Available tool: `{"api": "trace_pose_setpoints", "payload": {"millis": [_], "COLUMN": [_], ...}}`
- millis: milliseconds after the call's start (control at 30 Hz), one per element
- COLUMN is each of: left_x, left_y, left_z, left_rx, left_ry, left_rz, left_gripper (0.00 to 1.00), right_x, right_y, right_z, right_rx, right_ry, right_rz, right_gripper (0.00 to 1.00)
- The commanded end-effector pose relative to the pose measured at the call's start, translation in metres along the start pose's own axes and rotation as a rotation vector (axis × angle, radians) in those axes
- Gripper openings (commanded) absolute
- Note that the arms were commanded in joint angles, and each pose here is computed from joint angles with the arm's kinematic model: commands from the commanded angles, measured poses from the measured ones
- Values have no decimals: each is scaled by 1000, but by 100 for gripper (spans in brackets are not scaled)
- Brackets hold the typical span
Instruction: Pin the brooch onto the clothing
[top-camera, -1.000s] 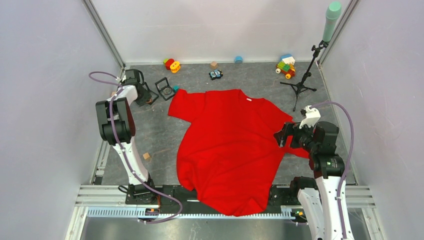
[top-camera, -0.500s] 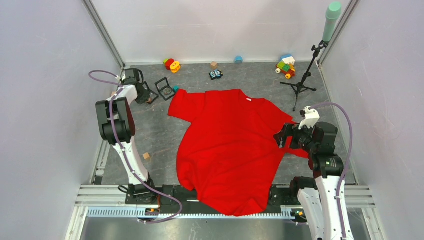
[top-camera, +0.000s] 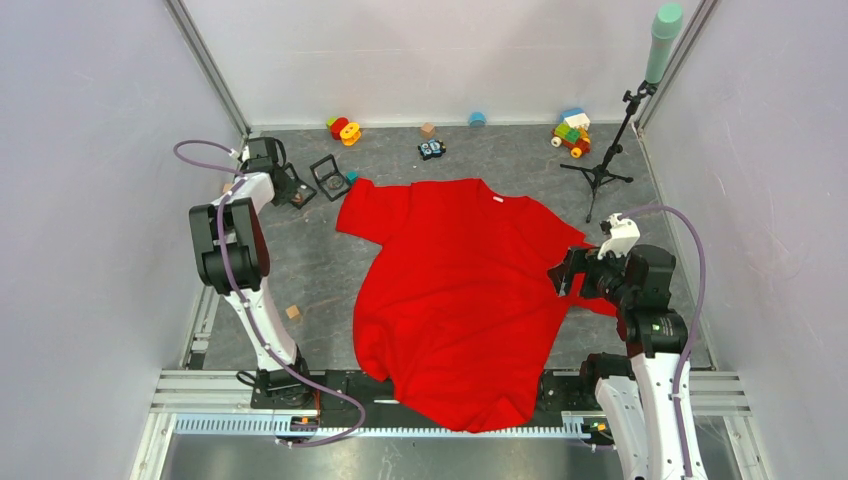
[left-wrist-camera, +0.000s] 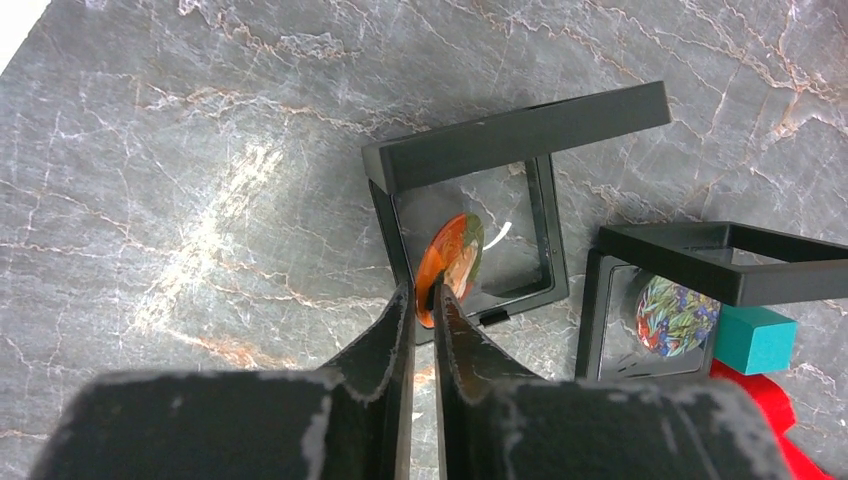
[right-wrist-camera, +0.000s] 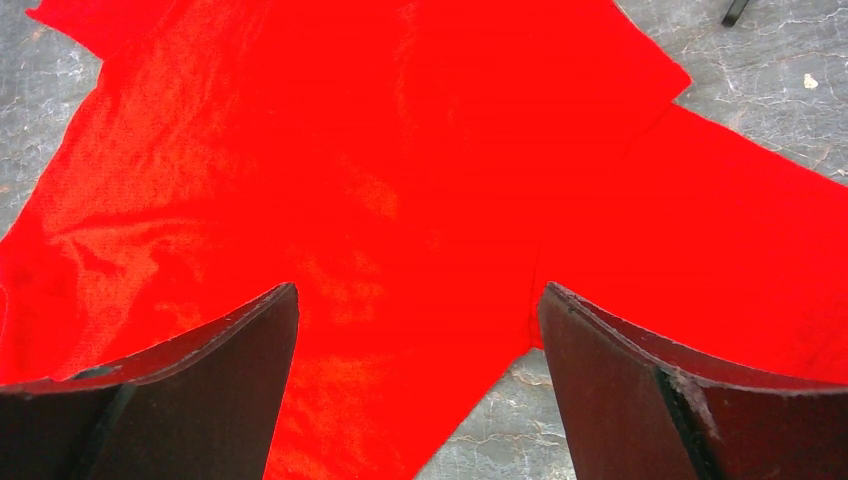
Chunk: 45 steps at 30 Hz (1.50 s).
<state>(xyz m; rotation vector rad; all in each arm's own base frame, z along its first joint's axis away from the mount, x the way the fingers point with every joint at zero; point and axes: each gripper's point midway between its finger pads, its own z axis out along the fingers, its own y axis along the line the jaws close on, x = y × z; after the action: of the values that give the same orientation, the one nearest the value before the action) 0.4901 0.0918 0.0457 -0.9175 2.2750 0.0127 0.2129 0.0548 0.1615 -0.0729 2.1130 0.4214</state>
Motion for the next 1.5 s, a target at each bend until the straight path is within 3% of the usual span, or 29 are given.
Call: {"api": "trace_pose_setpoints", "payload": {"millis": [0,467,700,767,967,1267,1467], "left_x": [-24,-17,6,22,93,232,258], "left_y": [-3,-14,-30,-33,-47,-91,-120], "left_z": [-24,-83,-155,-172,-213,-274,-303], "left_rx": [24,158,356,413,584,765,852], "left_ry": [-79,-96,-72,-41,96,366,417], "left_rz": [7,-95,-128,-111,-61,200,314], "left_gripper": [2,2,2,2,2,2,2], "right_x": [-6,-15,-18,-17,-7,-9,-4], "right_y": [-2,-1,10,11,9,16,37], "right_z": [-2,-8,-7,-4,10,24,37], "right_rx": [15,21,-48,-59,-79,-95,-117], "right_ry": [-24,-45,-59,-55,-44,-43,-16], "right_rz": [-4,-24,-57,-60,-26,-40,-66], "right_gripper": [94,94,95,90,86,85,85]}}
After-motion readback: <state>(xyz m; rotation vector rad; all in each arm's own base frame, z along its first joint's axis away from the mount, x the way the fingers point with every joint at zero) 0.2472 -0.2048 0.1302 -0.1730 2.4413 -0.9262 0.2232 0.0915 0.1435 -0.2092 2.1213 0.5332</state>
